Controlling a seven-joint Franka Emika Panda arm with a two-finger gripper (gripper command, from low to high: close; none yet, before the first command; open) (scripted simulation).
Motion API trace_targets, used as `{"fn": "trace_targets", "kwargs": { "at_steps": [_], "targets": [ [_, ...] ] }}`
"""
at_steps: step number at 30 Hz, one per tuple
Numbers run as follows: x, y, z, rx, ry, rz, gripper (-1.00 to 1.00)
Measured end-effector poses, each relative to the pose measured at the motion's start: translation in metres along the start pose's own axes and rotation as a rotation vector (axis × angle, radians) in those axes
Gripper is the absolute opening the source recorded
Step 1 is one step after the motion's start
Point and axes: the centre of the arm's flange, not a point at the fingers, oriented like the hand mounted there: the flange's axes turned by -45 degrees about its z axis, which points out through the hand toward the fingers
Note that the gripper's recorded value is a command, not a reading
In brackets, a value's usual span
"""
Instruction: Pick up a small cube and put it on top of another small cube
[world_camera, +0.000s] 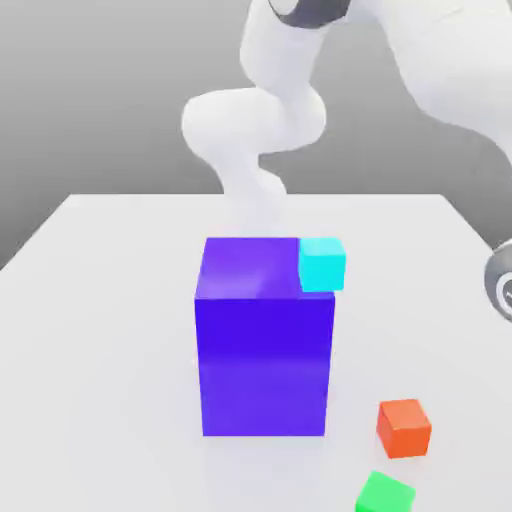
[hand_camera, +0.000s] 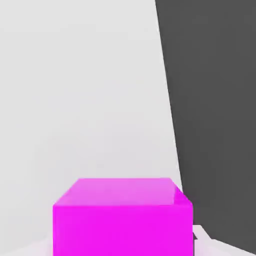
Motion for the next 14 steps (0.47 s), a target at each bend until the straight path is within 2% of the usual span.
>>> {"fn": "trace_targets", "kwargs": {
  "at_steps": [6, 10, 11, 14],
  "targets": [
    [-0.128, 0.025, -0.035, 0.004, 0.002, 0.257, -1.00],
    [-0.152, 0.026, 0.004, 0.007, 0.008, 0.309, -1.00],
    [-0.153, 0.026, 0.017, 0.007, 0.008, 0.311, 1.00],
    [-0.153, 0.026, 0.017, 0.007, 0.008, 0.311, 1.00]
  ]
}}
